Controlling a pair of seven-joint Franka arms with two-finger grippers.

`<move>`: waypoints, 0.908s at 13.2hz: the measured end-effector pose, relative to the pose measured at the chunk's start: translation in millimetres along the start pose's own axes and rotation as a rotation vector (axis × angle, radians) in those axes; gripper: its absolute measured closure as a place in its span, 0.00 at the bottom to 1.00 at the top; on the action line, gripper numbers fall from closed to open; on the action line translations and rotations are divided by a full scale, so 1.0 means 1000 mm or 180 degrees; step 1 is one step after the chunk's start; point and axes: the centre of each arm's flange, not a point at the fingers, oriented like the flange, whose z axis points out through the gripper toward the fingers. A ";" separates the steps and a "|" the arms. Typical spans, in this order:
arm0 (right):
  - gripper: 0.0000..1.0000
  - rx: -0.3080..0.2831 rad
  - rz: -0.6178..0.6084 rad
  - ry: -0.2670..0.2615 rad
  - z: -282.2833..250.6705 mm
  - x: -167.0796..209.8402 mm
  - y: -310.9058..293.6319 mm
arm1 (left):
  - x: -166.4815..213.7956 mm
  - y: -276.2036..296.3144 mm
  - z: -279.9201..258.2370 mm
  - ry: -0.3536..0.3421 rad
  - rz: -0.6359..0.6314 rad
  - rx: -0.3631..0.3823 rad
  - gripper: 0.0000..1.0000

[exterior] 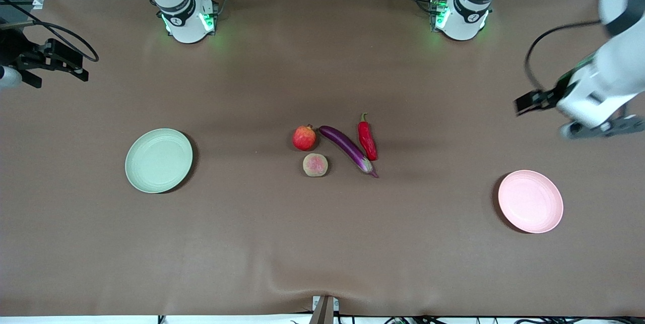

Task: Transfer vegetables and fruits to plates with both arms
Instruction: 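Reach the left gripper toward the red chili pepper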

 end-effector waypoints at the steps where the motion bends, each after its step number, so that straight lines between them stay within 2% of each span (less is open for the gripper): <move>1: 0.00 0.0001 0.0000 0.0000 0.000 0.000 0.000 | 0.005 0.020 0.023 -0.0002 -0.0096 -0.0018 0.00; 4: 0.00 0.0002 0.0000 0.0000 0.000 0.000 0.000 | 0.004 0.076 0.094 0.0029 -0.0358 -0.0082 0.00; 8: 0.00 0.0003 0.0001 0.0000 0.000 0.000 0.000 | -0.034 0.150 0.158 -0.0076 -0.0499 -0.0032 0.00; 12: 0.00 0.0005 -0.0001 0.0000 0.000 0.000 0.000 | -0.067 0.205 0.203 0.0074 -0.0530 -0.0147 0.00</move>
